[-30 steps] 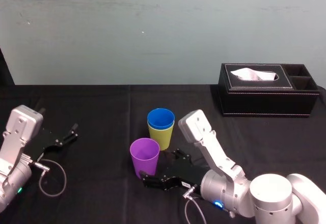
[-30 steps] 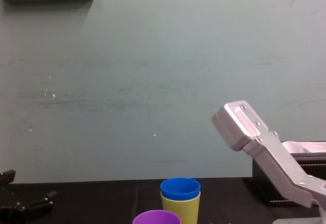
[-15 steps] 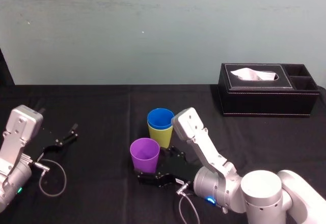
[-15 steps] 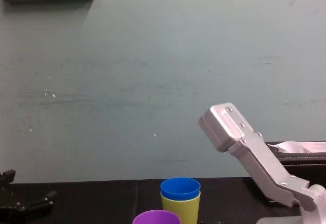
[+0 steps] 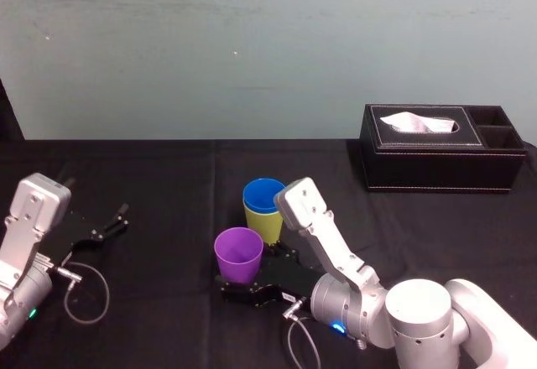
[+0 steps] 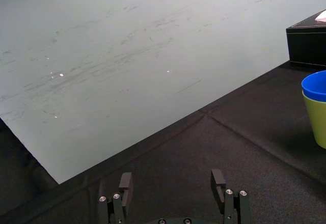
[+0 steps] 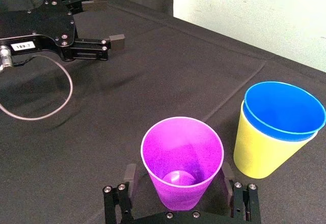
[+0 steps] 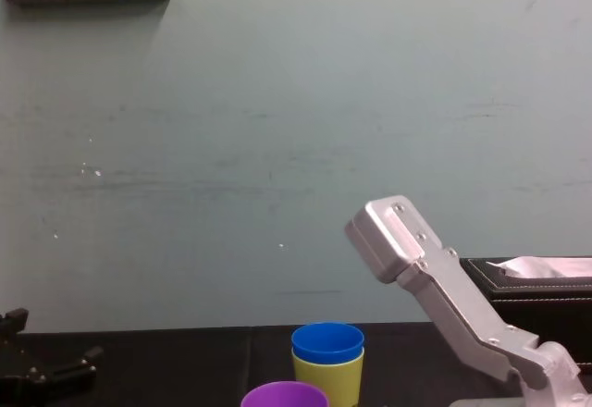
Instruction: Stack the three plastic cups sequentially using one hand.
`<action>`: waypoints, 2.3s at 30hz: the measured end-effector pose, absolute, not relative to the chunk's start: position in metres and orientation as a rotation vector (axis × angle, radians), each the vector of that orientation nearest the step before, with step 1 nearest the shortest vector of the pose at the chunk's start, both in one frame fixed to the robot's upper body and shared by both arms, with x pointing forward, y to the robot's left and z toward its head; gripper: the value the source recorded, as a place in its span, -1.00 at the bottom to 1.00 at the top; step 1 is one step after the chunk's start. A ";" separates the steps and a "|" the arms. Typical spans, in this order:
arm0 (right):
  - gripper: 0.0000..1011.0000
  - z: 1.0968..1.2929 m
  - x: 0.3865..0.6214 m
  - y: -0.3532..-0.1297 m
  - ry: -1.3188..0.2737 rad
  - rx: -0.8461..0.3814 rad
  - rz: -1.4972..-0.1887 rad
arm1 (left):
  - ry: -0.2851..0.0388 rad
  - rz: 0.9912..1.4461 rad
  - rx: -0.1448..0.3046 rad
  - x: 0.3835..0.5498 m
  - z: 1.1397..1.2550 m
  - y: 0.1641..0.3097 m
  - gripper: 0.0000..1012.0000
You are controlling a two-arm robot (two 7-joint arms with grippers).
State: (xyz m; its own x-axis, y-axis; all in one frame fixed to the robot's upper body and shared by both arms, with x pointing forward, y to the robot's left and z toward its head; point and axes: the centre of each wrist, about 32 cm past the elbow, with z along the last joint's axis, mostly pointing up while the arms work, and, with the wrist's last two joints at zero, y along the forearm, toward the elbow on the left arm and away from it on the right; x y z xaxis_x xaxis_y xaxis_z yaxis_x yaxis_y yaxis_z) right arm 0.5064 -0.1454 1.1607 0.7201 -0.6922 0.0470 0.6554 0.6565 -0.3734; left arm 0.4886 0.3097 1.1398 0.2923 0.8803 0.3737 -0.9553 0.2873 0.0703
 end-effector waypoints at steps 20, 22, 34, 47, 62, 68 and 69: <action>0.98 1.155 0.511 -0.140 0.111 -0.367 -0.770 | -0.285 1.248 0.304 0.489 1.140 0.310 0.98; 0.98 1.154 0.511 -0.139 0.114 -0.365 -0.771 | -0.285 1.248 0.304 0.489 1.140 0.310 0.98; 0.98 1.152 0.514 -0.139 0.114 -0.358 -0.776 | -0.285 1.248 0.304 0.489 1.140 0.310 0.98; 0.98 1.152 0.515 -0.139 0.113 -0.358 -0.777 | -0.285 1.248 0.304 0.489 1.140 0.310 0.98; 0.45 1.152 0.515 -0.139 0.113 -0.358 -0.776 | -0.285 1.248 0.304 0.489 1.140 0.310 0.98; 0.42 1.152 0.515 -0.139 0.114 -0.359 -0.776 | -0.285 1.248 0.304 0.489 1.140 0.310 0.98; 0.42 1.152 0.515 -0.139 0.114 -0.359 -0.776 | -0.285 1.248 0.304 0.489 1.140 0.310 0.98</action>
State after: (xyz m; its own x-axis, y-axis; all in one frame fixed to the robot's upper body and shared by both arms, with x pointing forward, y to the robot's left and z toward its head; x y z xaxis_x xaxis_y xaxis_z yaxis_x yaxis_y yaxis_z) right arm 0.5147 -0.1388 1.1515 0.7110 -0.7025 0.0305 0.6641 0.6567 -0.3573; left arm 0.4886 0.3097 1.1398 0.2923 0.8803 0.3737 -0.9553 0.2873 0.0703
